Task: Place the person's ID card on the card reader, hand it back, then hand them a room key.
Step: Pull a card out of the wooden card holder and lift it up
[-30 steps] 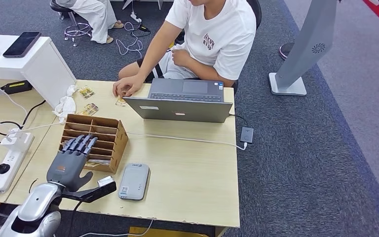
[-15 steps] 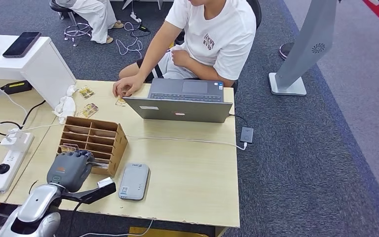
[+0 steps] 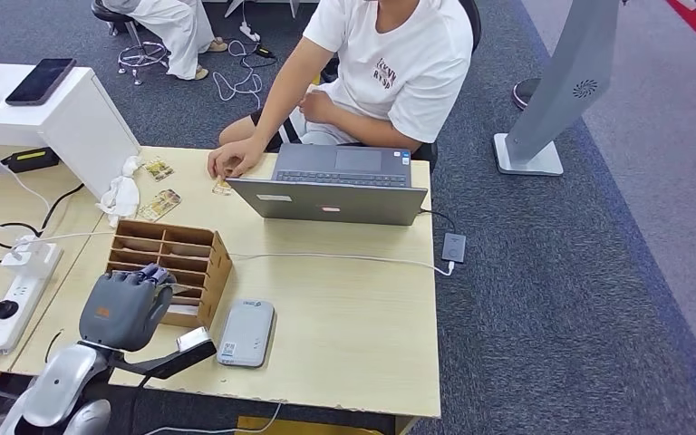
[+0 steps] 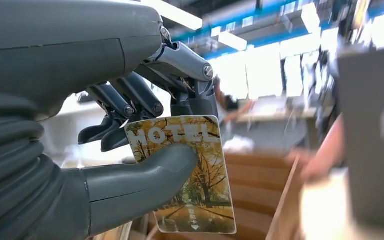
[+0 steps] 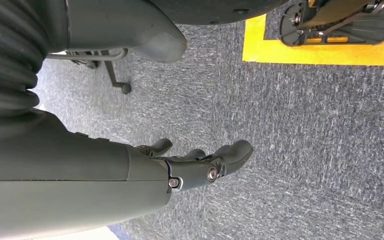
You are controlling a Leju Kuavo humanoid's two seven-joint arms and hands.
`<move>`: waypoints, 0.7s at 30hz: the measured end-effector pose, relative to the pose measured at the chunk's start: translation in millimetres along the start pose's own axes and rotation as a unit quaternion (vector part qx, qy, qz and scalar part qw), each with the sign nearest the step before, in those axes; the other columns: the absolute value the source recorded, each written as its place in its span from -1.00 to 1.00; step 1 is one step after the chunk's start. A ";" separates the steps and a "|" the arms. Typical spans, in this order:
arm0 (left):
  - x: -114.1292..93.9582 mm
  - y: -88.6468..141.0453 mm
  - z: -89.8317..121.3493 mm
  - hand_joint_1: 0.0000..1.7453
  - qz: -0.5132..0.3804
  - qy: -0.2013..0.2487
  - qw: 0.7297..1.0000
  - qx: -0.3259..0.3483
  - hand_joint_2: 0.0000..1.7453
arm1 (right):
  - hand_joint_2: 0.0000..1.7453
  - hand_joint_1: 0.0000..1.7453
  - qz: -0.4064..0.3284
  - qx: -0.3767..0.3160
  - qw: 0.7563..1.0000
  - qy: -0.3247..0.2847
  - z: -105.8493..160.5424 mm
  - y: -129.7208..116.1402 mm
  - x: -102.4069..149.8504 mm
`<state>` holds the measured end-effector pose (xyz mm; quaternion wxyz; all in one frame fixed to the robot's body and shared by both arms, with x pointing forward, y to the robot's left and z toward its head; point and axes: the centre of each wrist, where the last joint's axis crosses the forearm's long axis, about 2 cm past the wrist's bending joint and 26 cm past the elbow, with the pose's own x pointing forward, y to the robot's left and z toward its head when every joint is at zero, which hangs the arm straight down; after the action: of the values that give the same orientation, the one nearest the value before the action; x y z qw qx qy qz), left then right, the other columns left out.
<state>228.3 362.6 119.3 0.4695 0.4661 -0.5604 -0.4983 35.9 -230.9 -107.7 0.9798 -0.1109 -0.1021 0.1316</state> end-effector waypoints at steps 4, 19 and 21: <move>19.9 33.2 6.2 1.00 0.007 -0.045 0.994 0.099 1.00 | 1.00 -1.00 -0.009 0.000 1.000 -0.001 0.1 0.1 -0.8; 32.7 116.7 -18.6 1.00 -0.002 -0.108 0.922 0.371 1.00 | 1.00 -1.00 0.024 0.002 1.000 -0.014 -0.3 -0.5 1.7; 22.5 127.8 -45.0 1.00 -0.037 -0.089 0.917 0.387 1.00 | 1.00 -1.00 0.043 0.005 0.999 -0.021 -0.8 -1.6 4.3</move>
<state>263.1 343.6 250.8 0.1812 0.5855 -0.7315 -0.2989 40.6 -231.4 -107.4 0.9714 -0.1071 -0.1172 0.1768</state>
